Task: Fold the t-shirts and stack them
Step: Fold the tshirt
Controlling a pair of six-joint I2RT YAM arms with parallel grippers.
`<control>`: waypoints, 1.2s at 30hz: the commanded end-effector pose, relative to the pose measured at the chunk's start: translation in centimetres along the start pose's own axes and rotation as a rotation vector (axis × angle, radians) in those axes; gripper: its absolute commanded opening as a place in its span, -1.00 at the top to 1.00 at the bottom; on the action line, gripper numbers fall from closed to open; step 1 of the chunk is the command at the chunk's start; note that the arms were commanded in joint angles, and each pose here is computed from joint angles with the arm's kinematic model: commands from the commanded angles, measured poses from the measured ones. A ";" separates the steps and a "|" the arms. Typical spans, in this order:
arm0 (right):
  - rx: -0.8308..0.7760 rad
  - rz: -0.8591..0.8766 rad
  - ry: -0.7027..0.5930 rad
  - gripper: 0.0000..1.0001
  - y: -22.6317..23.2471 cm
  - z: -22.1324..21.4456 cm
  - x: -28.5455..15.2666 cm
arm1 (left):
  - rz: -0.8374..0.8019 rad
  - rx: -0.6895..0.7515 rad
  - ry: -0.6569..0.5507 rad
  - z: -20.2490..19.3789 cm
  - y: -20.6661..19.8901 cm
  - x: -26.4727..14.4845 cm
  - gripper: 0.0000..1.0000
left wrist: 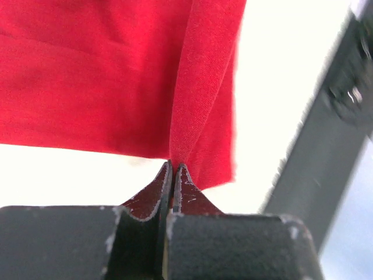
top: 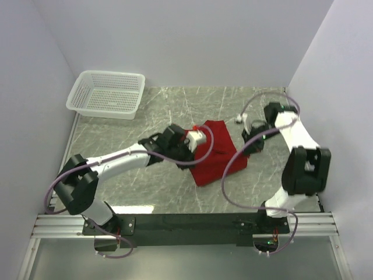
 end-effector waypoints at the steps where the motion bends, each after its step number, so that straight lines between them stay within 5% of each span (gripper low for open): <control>1: 0.043 -0.066 -0.068 1.00 -6.1 3.7 -1.0 | 0.032 -0.004 -0.033 3.0 3.0 -0.4 0.99; 10: 0.056 -0.137 -0.128 1.00 -16.0 10.6 0.8 | 0.182 -0.086 -0.088 8.9 11.2 0.8 0.99; 36: 0.088 -0.292 -0.273 1.00 -21.6 19.9 8.5 | 0.456 -0.326 -0.254 11.2 20.2 -3.1 0.99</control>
Point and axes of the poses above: each gripper's point midway between its finger pads, its own x axis out along the fingers, its own y axis along the line the jaws close on, z = x × y, the point moved 2 cm from there along -x, back along the fingers, and after that the axes turned 14 degrees about -x, right-handed, at the moved point
